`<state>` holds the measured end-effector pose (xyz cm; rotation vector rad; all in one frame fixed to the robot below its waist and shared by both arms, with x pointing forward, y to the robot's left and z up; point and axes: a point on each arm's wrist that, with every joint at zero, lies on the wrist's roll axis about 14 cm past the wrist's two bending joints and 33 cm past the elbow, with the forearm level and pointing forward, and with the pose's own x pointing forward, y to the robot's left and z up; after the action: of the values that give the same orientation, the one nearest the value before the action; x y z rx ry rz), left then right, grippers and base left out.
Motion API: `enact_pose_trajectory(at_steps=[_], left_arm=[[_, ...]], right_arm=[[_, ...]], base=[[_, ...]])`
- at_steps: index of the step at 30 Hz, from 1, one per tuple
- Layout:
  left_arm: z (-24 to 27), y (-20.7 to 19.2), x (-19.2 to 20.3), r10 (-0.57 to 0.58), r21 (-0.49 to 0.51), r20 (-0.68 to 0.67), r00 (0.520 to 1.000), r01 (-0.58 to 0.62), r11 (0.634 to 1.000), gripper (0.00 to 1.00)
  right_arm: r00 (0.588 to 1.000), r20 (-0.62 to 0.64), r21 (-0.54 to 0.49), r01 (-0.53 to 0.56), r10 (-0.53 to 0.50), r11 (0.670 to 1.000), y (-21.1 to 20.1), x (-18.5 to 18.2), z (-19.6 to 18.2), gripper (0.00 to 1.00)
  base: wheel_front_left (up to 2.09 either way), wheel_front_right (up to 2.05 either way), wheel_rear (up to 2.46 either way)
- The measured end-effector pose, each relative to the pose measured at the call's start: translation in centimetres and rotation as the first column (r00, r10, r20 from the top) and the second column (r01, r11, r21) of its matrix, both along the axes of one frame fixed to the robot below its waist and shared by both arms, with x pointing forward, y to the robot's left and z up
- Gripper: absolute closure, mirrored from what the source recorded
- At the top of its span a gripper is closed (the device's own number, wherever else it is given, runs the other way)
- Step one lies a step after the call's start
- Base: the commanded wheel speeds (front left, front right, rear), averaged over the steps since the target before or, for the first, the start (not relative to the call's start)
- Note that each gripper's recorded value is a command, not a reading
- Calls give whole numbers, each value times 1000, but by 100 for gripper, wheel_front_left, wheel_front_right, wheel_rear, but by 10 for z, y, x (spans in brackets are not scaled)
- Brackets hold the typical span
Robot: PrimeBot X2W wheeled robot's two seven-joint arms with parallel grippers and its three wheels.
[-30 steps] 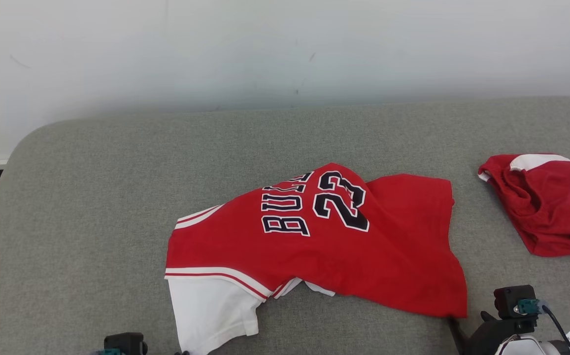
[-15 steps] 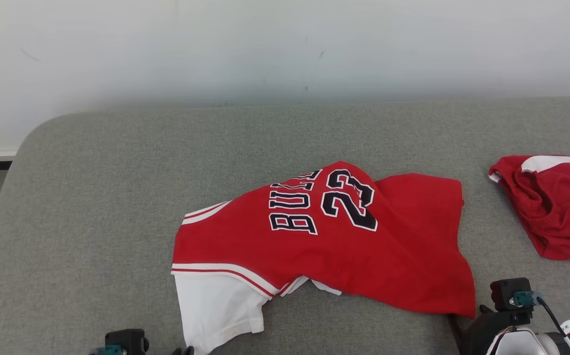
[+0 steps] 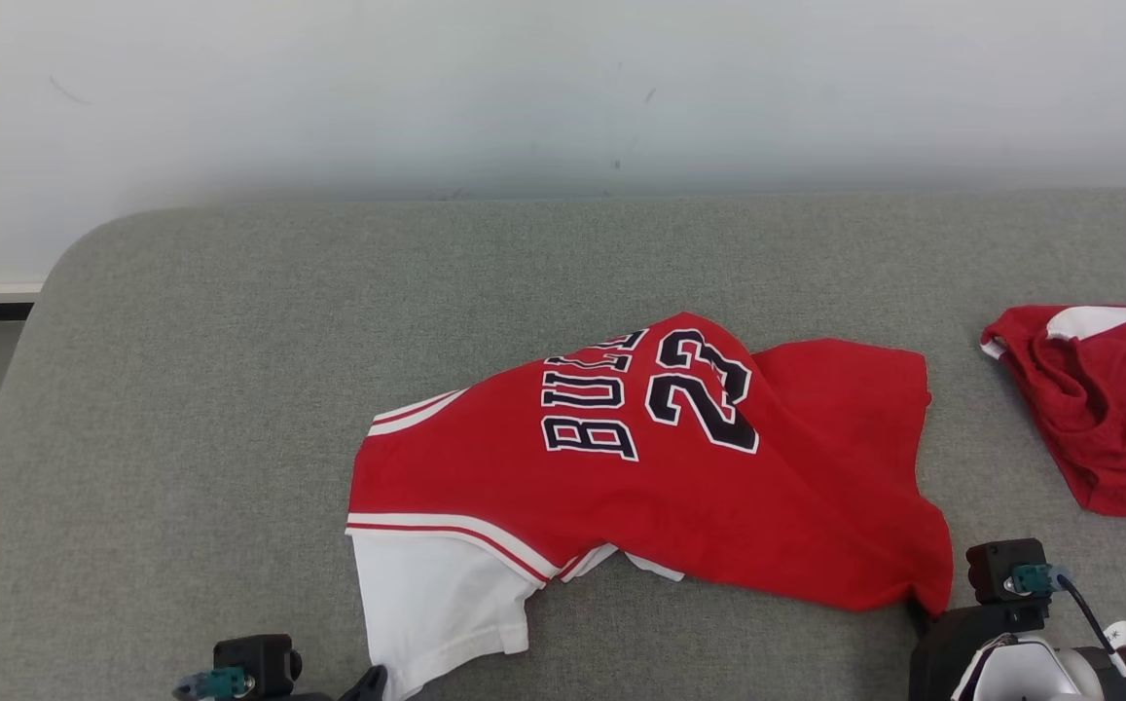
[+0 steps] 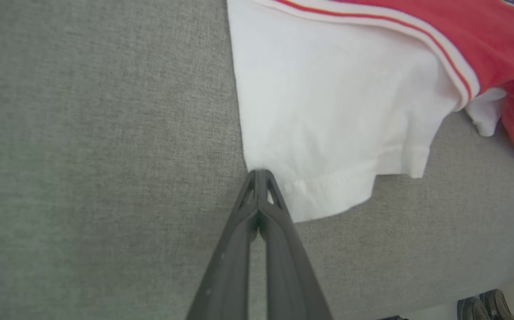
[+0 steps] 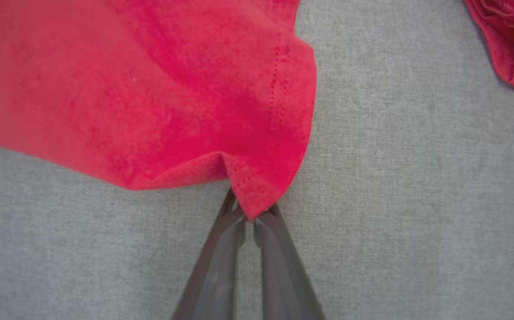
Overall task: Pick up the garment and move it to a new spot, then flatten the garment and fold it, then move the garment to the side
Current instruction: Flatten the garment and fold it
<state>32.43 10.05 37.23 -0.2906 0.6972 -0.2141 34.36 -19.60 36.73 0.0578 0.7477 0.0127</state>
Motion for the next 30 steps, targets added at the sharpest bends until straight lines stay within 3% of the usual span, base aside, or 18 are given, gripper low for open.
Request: enact_pose_trajectory(at_steps=[1, 2, 3, 4, 5, 6, 7, 8, 9, 10, 11, 24, 25, 26, 28, 29, 30], left_arm=[[0, 0, 0, 0, 1, 0, 1000, 0, 1000, 100], [0, 1, 0, -1, 3, -2, 1000, 1, 1000, 91], [-1, 1, 0, -3, 4, -4, 1000, 3, 1000, 72], [-1, 1, -1, -3, 3, -6, 1000, 3, 1000, 69], [-1, 1, -1, -3, 2, -7, 1000, 3, 1000, 71], [-2, 1, -1, -4, 1, -12, 1000, 4, 1000, 87], [-2, 1, -1, -4, 2, -12, 1000, 4, 1000, 92], [-2, 1, -1, -5, 3, -14, 1000, 5, 1000, 79], [-3, 0, -2, -9, 3, -23, 1000, 9, 1000, 65], [-4, 0, -3, -9, 4, -25, 1000, 9, 1000, 15], [-4, 0, -3, -6, 6, -27, 1000, 6, 1000, 0], [-7, -5, -7, -20, -18, -70, 997, 19, 1000, 0], [-7, -5, -7, -20, -18, -70, 997, 19, 1000, 5], [-8, -8, -9, -33, -27, -85, 996, 31, 999, 38], [-9, -9, -11, -40, -30, -95, 995, 37, 999, 67], [-11, -12, -14, -56, -40, -112, 992, 51, 998, 100], [-11, -12, -14, -56, -40, -112, 992, 51, 998, 100]], right_arm=[[1000, 2, 0, 1, -1, 1000, 0, 0, 0, 100], [1000, 3, 0, 2, -2, 1000, 0, 0, 0, 100], [1000, 2, 1, 3, -3, 1000, -1, 0, -1, 98], [1000, 2, 1, 3, -3, 1000, -1, -1, -1, 98], [1000, 2, 1, 4, -4, 1000, -1, -1, -1, 100], [1000, 2, 1, 4, -4, 1000, -1, -1, -1, 100], [1000, 1, 1, 5, -5, 1000, -1, -1, -1, 100], [1000, 2, 1, 6, -6, 1000, -1, -1, -2, 89], [1000, 5, 3, 7, -7, 1000, -1, -1, -1, 51], [1000, 13, 8, 12, -12, 1000, -2, 0, -1, 0], [1000, 14, 8, 13, -13, 1000, -2, 0, -1, 0], [1000, 24, 9, 8, -8, 1000, 0, 4, -1, 0], [1000, 24, 9, 8, -8, 1000, 0, 4, -1, 0], [1000, 26, 9, 6, -6, 1000, 0, 5, -1, 0], [1000, 27, 9, 5, -5, 1000, 1, 5, -1, 0], [1000, 31, 9, 4, -4, 1000, 1, 5, 0, 7], [1000, 31, 9, 4, -4, 1000, 1, 5, 0, 20]], base=[[0, 0, 0], [0, 0, 0], [0, 0, 0], [0, 0, 0], [0, 0, 0], [0, 0, 0], [0, 0, 0], [0, 0, 0], [0, 0, 0], [0, 0, 0], [0, 0, 0], [0, 0, 0], [0, 0, 0], [0, 0, 0], [0, 0, 0], [0, 0, 0], [0, 0, 0]])
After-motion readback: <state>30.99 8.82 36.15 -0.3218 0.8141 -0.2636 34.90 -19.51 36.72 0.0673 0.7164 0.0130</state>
